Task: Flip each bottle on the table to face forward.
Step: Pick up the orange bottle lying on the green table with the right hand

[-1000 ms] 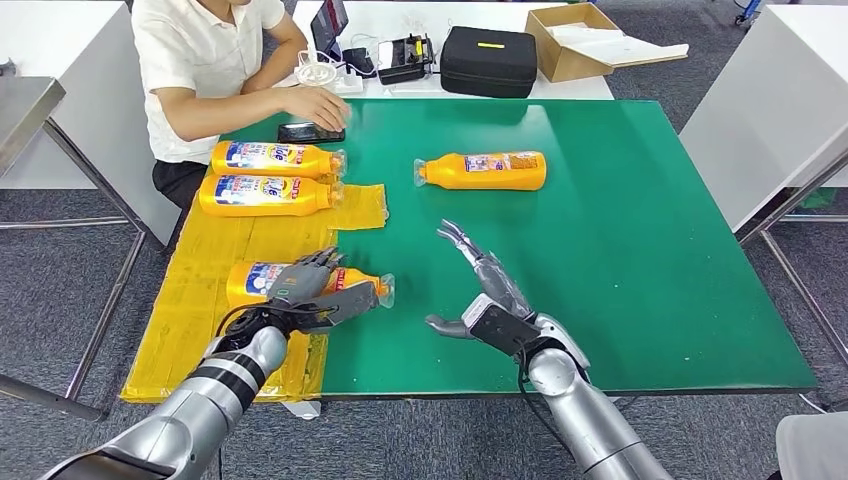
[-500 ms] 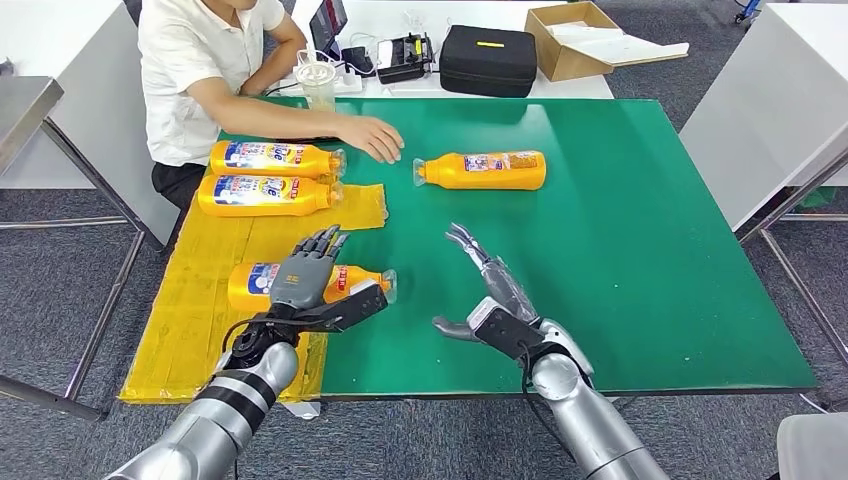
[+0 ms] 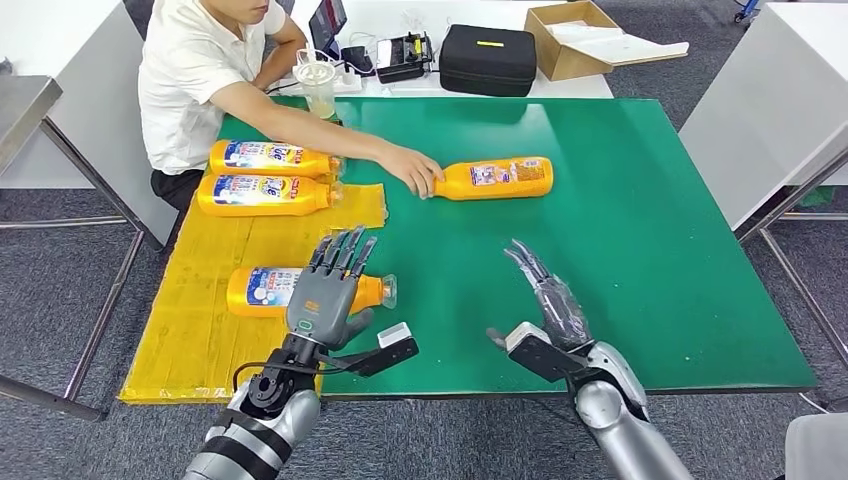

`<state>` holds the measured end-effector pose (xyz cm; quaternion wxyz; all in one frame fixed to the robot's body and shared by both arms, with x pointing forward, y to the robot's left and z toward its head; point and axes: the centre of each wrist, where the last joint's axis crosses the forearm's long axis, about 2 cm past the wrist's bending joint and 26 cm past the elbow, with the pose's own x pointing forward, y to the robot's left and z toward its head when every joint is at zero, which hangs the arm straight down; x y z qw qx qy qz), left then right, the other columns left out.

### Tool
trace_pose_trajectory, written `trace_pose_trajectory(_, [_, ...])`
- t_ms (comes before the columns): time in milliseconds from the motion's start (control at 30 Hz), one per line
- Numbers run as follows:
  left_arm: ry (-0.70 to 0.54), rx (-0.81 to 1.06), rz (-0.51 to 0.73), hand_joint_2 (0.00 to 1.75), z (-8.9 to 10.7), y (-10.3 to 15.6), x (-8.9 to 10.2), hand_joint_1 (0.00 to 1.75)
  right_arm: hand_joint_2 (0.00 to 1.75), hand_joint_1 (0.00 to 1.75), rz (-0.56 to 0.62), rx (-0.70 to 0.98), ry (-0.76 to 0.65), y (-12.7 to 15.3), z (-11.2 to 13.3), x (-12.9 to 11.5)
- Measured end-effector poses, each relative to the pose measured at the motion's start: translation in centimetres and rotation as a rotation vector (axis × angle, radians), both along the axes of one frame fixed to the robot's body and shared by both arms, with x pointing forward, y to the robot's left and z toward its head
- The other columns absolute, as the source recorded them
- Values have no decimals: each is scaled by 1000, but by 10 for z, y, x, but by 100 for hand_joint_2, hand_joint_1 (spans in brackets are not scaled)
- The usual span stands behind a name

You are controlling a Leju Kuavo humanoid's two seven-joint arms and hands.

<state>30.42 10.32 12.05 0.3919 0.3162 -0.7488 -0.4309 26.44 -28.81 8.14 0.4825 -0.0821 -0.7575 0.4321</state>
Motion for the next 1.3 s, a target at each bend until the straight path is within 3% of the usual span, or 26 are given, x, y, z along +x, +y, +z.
trace_pose_trajectory(133, [36,-38,-62,175,3,-3,-11,0,175,0,-82,-107,-6,-29,-1,-13])
trace_pose_trajectory(267, [82,-118,-115,175,4,-4,-22,0,175,0,-216,-333,-53,-68,4,-20])
trace_pose_trajectory(433, [79,-197,-156,175,7,-6,-29,0,175,0,-320,-536,-115,-108,20,-14])
trace_pose_trajectory(667, [157,-382,-295,175,7,-22,-48,0,175,0,-395,-720,-137,-139,31,-2])
trace_pose_trajectory(1167, [134,-404,-360,175,14,-39,-57,0,175,0,-373,-669,-75,-132,17,20])
trace_pose_trajectory(1300, [148,-428,-393,175,17,-45,-55,0,175,0,-288,-569,-30,-95,3,39])
